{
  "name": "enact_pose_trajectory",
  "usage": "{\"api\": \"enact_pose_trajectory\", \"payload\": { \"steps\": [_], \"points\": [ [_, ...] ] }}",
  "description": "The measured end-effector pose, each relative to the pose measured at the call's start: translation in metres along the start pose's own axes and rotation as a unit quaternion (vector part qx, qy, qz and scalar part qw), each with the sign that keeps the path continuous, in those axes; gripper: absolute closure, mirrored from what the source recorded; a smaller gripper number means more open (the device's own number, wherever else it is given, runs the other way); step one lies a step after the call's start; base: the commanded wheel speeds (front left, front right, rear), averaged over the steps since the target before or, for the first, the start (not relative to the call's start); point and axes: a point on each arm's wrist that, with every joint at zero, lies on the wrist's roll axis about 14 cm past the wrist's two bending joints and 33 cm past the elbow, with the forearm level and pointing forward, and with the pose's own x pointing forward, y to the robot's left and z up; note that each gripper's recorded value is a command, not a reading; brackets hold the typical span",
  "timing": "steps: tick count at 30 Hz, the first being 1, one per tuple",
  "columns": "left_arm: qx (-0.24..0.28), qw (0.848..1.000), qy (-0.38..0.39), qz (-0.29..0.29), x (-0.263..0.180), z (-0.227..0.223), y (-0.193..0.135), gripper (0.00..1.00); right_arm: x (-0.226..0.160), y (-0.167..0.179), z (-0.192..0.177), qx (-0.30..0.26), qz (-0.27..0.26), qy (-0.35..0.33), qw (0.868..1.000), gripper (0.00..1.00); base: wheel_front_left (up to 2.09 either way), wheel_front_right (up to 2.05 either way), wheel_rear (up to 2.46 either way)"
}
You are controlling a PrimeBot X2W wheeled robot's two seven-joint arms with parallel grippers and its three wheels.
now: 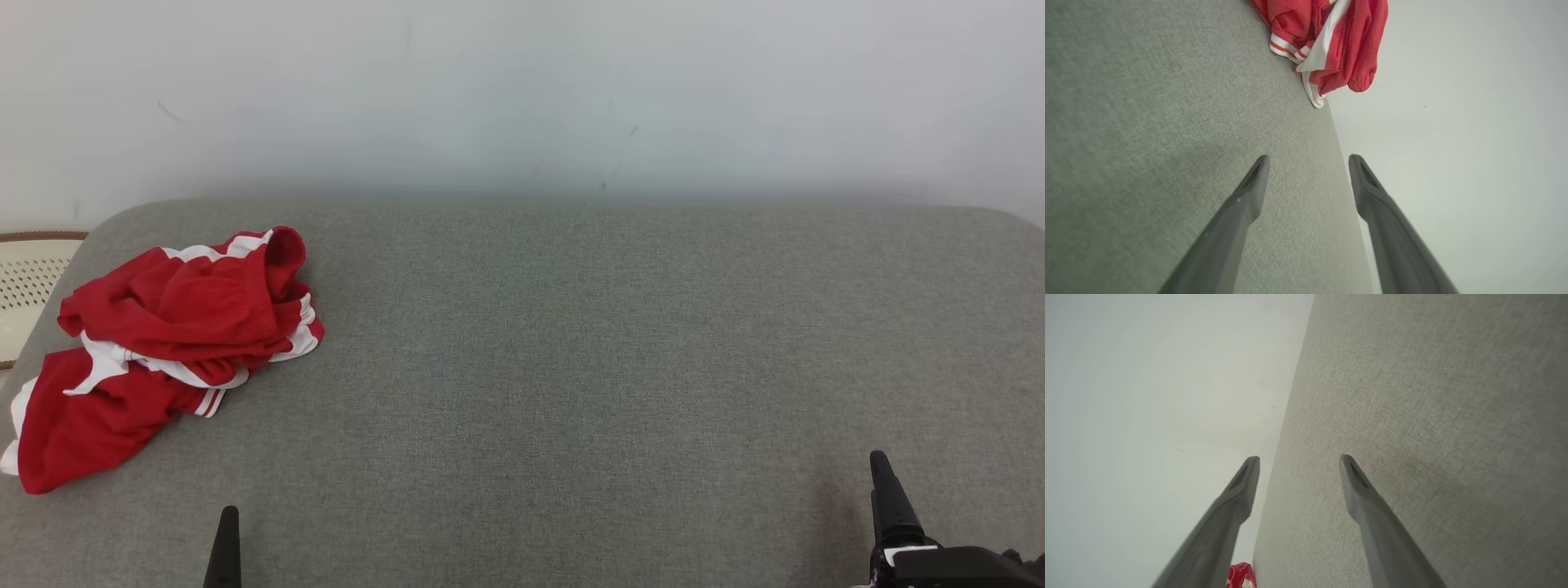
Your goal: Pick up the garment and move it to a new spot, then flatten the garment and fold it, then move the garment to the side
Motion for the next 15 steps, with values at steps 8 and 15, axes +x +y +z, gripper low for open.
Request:
{"api": "enact_pose_trajectory", "payload": {
  "steps": [8, 15],
  "points": [
    [0.071, 0.997, 0.003, -0.004, 0.001, -0.0036, -0.0023, 0.0, 0.0035, 0.0086, -0.0004, -0.072, 0.013, -0.002, 0.997, 0.0, 0.0, 0.0, 0.0],
    [0.151, 0.988, 0.003, -0.01, 0.0019, -0.004, -0.0046, 0.0, 0.003, 0.0055, -0.005, -0.131, 0.01, 0.001, 0.991, 0.0, 0.0, 0.0, 0.0]
  ]
}}
